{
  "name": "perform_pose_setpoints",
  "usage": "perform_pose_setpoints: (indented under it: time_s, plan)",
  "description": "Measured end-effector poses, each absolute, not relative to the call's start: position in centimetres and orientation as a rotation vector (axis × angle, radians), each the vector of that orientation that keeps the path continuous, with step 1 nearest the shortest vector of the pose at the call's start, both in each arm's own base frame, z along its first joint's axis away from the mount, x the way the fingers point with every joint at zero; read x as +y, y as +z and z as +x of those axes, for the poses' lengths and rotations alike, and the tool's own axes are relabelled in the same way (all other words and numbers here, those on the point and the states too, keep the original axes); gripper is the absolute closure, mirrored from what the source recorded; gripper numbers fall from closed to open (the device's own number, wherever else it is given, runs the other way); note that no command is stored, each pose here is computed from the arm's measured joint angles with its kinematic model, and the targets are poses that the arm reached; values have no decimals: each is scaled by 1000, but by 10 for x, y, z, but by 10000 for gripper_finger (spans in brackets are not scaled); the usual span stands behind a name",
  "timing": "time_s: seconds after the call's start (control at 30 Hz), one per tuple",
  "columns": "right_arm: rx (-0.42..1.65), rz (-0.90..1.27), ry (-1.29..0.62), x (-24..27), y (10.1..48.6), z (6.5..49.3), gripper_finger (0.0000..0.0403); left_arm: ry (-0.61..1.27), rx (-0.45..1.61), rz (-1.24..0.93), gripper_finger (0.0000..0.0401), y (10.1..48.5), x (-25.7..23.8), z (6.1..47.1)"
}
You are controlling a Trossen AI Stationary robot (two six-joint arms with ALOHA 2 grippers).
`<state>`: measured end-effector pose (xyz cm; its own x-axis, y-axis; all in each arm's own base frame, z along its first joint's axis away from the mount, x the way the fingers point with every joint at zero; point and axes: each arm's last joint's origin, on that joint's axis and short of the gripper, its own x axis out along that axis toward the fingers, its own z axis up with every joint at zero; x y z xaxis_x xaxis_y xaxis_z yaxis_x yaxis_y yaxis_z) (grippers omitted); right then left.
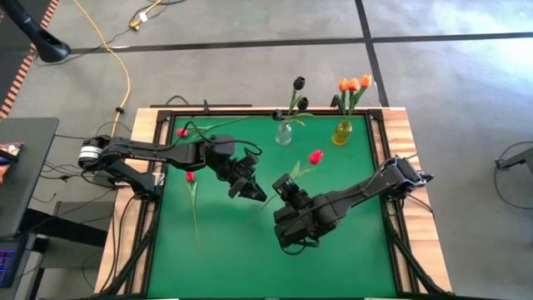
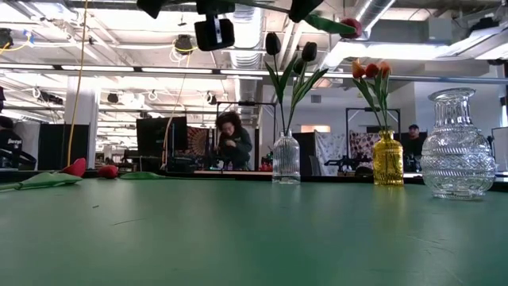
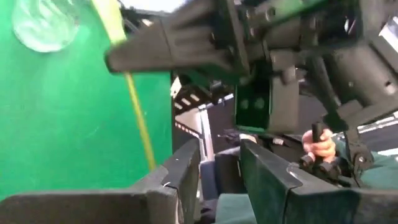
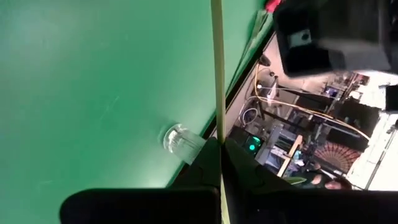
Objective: Sort flowers into vase by color
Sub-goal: Put the bottom right red flower into the bottom transparent vase
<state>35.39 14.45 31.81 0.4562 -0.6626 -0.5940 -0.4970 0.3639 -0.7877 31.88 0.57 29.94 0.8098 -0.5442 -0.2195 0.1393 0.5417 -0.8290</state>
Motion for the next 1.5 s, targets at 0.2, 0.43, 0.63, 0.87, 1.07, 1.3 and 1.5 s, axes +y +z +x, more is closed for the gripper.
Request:
perform_pose_setpoints:
  time_s: [0.2,0.43,0.63,0.87,1.07,1.3,1.5]
  plan:
    - [1146,-1276,-172,147,319,356,378,-334,513,-882,294,293,8,318]
    - [1122,-1269,-181,147,320,359,378,-296,544,-875,294,289,8,317]
    - [1102,-1299,-171,143,322,366,378,-308,550,-877,294,289,8,316]
    - [1096,-1318,-171,136,323,372,378,-326,555,-868,294,289,6,316]
    - [1078,-1339,-163,135,324,376,378,-317,566,-857,294,287,7,316]
    - [1081,-1343,-161,135,324,376,375,-329,561,-826,327,287,6,316]
    - [1078,-1342,-161,135,325,376,371,-329,563,-818,394,287,7,315]
